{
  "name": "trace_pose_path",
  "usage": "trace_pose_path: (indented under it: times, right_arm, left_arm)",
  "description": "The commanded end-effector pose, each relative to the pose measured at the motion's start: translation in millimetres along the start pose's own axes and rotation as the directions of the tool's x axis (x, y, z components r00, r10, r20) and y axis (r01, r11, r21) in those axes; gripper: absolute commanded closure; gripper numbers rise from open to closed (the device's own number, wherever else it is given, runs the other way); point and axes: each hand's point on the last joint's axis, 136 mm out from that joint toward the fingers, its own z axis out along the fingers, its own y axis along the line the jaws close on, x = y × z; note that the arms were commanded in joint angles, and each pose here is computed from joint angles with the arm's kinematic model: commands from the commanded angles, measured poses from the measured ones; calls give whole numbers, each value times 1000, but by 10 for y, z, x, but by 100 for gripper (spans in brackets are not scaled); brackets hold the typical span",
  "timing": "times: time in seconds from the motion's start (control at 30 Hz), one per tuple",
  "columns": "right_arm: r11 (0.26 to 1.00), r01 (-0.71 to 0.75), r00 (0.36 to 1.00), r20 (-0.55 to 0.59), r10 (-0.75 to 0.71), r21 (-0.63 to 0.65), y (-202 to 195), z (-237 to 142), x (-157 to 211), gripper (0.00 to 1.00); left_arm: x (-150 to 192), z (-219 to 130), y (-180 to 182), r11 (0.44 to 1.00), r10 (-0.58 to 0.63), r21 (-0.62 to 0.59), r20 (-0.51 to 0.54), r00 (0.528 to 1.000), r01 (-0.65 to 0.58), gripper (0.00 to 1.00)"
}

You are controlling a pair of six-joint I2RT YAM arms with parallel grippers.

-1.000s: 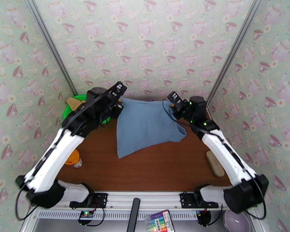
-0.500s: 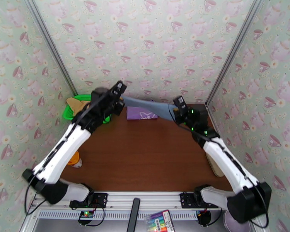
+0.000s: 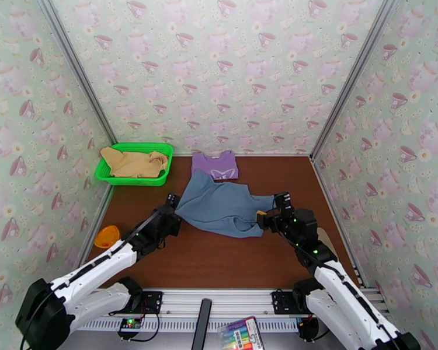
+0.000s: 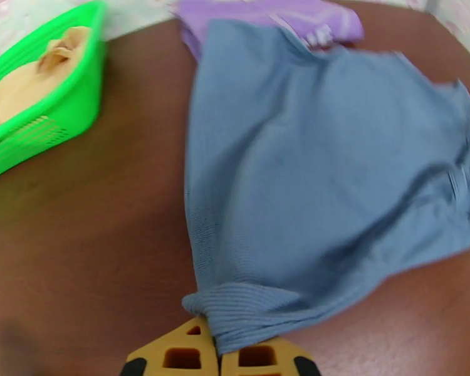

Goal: Fold and stack the mixed laundry pile

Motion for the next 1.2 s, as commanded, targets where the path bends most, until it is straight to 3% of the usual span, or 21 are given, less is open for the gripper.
trace_pose_path:
  times: [0.0, 0.07, 0.13, 0.2, 0.3, 0.37, 0.43, 0.5, 0.53, 0.57, 0.7, 0.87, 1.0, 1.17]
  right_arm:
    - [986, -23, 1000, 5, 24, -166, 292, 14, -208, 6]
    - [935, -17, 1000, -17, 12, -355, 605, 32, -262, 6]
    - [881, 2, 996, -77, -43, -473, 801, 101, -246, 17]
    - [897, 63, 979, -148, -141, -438, 754, 188, -235, 32]
    - [908, 279, 894, -261, -364, -312, 473, 267, -199, 34]
    - [828, 466, 766, -326, -554, -312, 275, 221, -75, 28]
    - [662, 640, 539, -387, -748, -390, 52, 134, 187, 24]
    - [520, 678, 331, -417, -847, -519, -94, 67, 504, 23]
    - [483, 661, 263, -425, -866, -575, -138, 53, 645, 23]
    - [469, 647, 243, -420, -874, -601, -136, 72, 712, 23]
    - [507, 557, 373, -348, -860, -658, 143, 313, 852, 24]
    - [511, 544, 355, -369, -859, -666, 76, 534, 1119, 22]
    - [517, 510, 411, -333, -848, -687, 199, 648, 1110, 17]
    - [512, 480, 416, -330, -848, -712, 226, 745, 1215, 16]
  left_arm:
    - [-271, -83, 209, 988, -104, -102, 120, 987, 116, 100]
    - [-239, -82, 276, 982, -111, -138, 123, 986, 128, 100]
    - [-180, -68, 358, 973, -122, -180, 119, 985, 142, 100]
    - [-113, -64, 454, 960, -135, -231, 112, 984, 158, 100]
    - [-51, -63, 580, 940, -152, -292, 110, 982, 178, 100]
    - [-56, -65, 608, 936, -159, -298, 112, 981, 186, 100]
    - [-69, -67, 610, 936, -170, -291, 112, 979, 196, 100]
    - [-83, -62, 577, 942, -179, -267, 112, 978, 203, 100]
    - [-86, -64, 563, 944, -184, -257, 112, 977, 207, 100]
    - [-89, -64, 550, 945, -188, -249, 112, 976, 211, 100]
    - [-89, -69, 507, 951, -203, -216, 110, 973, 223, 100]
    - [-99, -71, 488, 957, -187, -202, 112, 976, 206, 100]
    - [-83, -60, 493, 959, -174, -205, 109, 979, 193, 100]
    - [-52, -61, 519, 958, -174, -213, 105, 979, 193, 100]
